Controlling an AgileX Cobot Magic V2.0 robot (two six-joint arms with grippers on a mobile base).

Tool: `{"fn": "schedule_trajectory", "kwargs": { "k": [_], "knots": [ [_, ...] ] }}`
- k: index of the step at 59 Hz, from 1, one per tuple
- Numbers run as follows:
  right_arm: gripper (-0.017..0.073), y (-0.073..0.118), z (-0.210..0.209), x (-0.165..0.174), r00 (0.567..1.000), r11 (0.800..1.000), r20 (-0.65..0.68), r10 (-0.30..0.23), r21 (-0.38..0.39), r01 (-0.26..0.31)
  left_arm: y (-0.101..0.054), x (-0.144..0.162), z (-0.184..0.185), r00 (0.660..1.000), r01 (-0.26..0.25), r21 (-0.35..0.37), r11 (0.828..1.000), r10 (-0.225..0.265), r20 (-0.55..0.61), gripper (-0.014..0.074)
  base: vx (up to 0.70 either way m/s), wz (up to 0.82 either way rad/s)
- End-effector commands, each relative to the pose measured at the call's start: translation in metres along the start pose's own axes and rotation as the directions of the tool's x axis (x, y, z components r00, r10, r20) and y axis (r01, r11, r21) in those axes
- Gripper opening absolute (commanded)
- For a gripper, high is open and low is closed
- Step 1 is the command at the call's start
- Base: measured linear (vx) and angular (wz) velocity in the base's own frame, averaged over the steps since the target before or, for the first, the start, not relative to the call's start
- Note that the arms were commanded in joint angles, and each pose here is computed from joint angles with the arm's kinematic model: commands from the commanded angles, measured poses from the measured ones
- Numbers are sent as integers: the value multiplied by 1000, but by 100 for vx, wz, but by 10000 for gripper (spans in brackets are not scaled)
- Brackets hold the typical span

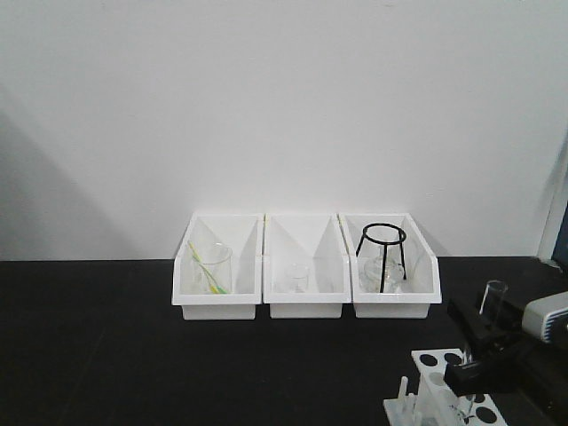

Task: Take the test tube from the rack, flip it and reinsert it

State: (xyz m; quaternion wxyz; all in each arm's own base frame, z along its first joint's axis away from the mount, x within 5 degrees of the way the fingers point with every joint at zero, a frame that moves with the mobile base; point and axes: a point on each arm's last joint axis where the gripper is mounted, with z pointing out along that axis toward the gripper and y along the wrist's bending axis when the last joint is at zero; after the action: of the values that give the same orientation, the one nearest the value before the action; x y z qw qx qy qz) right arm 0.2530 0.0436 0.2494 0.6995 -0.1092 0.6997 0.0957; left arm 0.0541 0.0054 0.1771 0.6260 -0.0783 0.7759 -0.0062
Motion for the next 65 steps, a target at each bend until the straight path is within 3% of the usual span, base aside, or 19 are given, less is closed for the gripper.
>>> {"fn": "schedule_trajectory", "kwargs": {
  "k": [1, 8, 16, 35, 40, 45, 49, 53, 56, 61, 65],
  "knots": [
    [-13, 1, -11, -34, 989, 1000, 148, -6, -5, 6, -2, -8, -1, 995, 1, 23, 1000, -3, 96, -6, 0, 0],
    [-13, 2, -23, -47, 988, 1000, 153, 23, 4, -24, -2, -8, -1, 995, 1, 23, 1000, -3, 96, -6, 0, 0],
    [-13, 3, -32, -59, 986, 1000, 169, 10, 17, -13, -2, -8, -1, 995, 1, 23, 1000, -3, 96, -6, 0, 0],
    [-13, -5, -21, -100, 996, 996, 69, -54, 82, 48, -2, -8, -1, 995, 1, 23, 1000, -3, 96, -6, 0, 0],
    [-13, -5, -20, -100, 991, 989, 34, -129, 76, 126, -2, -8, -1, 995, 1, 23, 1000, -3, 96, -6, 0, 0],
    [-12, -4, -20, -96, 968, 966, -27, -250, 54, 251, -2, -8, -1, 995, 1, 23, 1000, -3, 96, -6, 0, 0],
    [-12, -3, -20, -93, 928, 929, -62, -368, 22, 370, -2, -8, -1, 995, 1, 23, 1000, -3, 96, -6, 0, 0],
    [-12, 0, -20, -91, 855, 857, -68, -514, -24, 514, -2, -8, -1, 995, 1, 23, 1000, -3, 96, -6, 0, 0],
    [-12, 3, -20, -89, 779, 781, -60, -624, -64, 621, -2, -8, -1, 995, 1, 23, 1000, -3, 96, -6, 0, 0],
    [-12, 5, -20, -87, 657, 657, -45, -752, -117, 744, -2, -8, -1, 995, 1, 23, 1000, -3, 96, -6, 0, 0],
    [-12, 7, -21, -83, 534, 531, -30, -845, -163, 832, -2, -8, -1, 995, 1, 23, 1000, -3, 96, -6, 0, 0]
  ]
}}
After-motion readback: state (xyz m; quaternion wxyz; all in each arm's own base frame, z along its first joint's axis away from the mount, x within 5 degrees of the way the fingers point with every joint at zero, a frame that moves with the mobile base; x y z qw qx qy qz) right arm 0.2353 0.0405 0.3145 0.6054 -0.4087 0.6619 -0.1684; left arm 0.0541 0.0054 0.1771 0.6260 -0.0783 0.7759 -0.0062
